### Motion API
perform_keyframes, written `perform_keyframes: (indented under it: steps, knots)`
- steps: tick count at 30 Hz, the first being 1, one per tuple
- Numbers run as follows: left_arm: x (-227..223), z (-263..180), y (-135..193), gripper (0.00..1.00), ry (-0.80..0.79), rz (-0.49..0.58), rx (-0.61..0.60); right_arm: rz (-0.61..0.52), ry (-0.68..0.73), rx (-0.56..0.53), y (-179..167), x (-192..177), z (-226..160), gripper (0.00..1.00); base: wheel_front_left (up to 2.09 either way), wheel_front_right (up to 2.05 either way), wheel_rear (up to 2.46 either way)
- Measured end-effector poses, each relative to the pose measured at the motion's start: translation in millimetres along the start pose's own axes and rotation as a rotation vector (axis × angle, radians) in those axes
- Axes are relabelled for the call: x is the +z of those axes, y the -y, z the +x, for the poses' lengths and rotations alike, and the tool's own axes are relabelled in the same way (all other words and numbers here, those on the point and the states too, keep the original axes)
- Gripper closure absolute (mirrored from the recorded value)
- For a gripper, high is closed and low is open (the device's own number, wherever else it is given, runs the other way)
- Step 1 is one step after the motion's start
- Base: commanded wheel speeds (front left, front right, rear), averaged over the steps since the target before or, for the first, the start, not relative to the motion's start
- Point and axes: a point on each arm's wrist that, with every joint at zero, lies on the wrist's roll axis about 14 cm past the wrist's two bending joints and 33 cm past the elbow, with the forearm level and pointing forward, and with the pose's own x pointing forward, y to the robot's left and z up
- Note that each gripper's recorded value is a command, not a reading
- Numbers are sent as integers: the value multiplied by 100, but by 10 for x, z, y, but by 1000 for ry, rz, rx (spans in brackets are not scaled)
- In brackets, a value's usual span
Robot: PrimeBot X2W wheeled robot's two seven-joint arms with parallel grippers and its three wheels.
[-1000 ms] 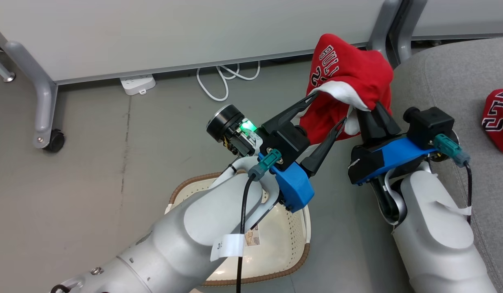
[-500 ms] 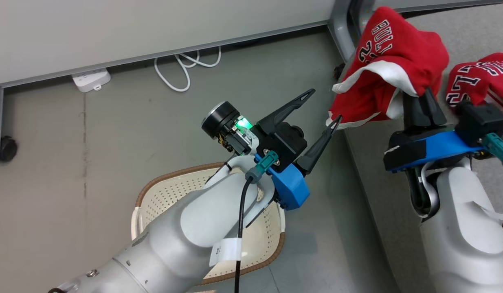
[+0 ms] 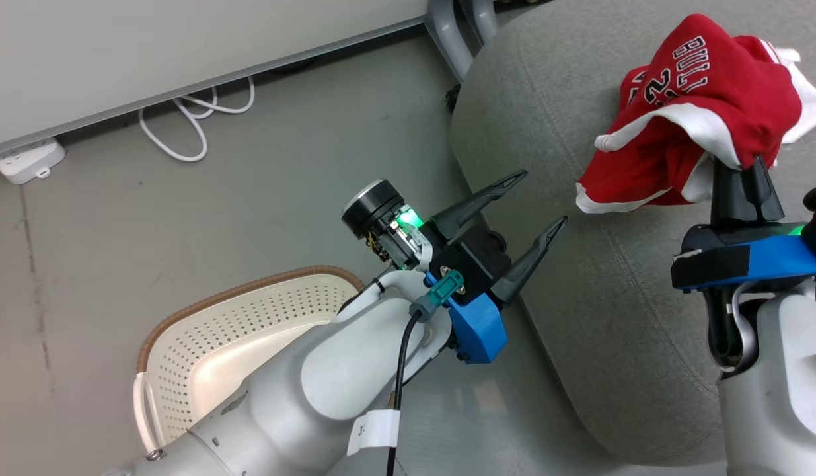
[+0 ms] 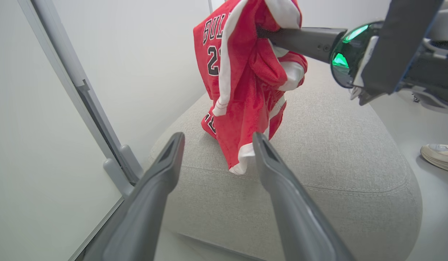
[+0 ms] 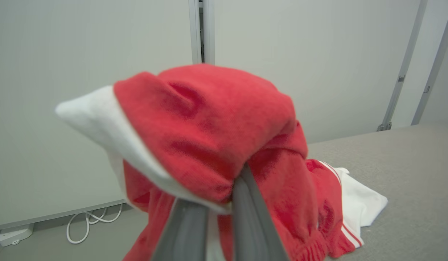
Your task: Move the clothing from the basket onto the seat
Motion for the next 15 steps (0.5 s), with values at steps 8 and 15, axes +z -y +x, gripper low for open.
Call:
perform_keyframes:
  steps: [8, 15]
  knots:
    - [-40, 153, 370, 0, 10, -24, -124, -38, -17, -119, 466, 17, -349, 100, 0, 0, 0]
    - [-86, 163, 470, 0, 5, -40, -153, -43, -41, -165, 617, -41, -518, 100, 0, 0, 0]
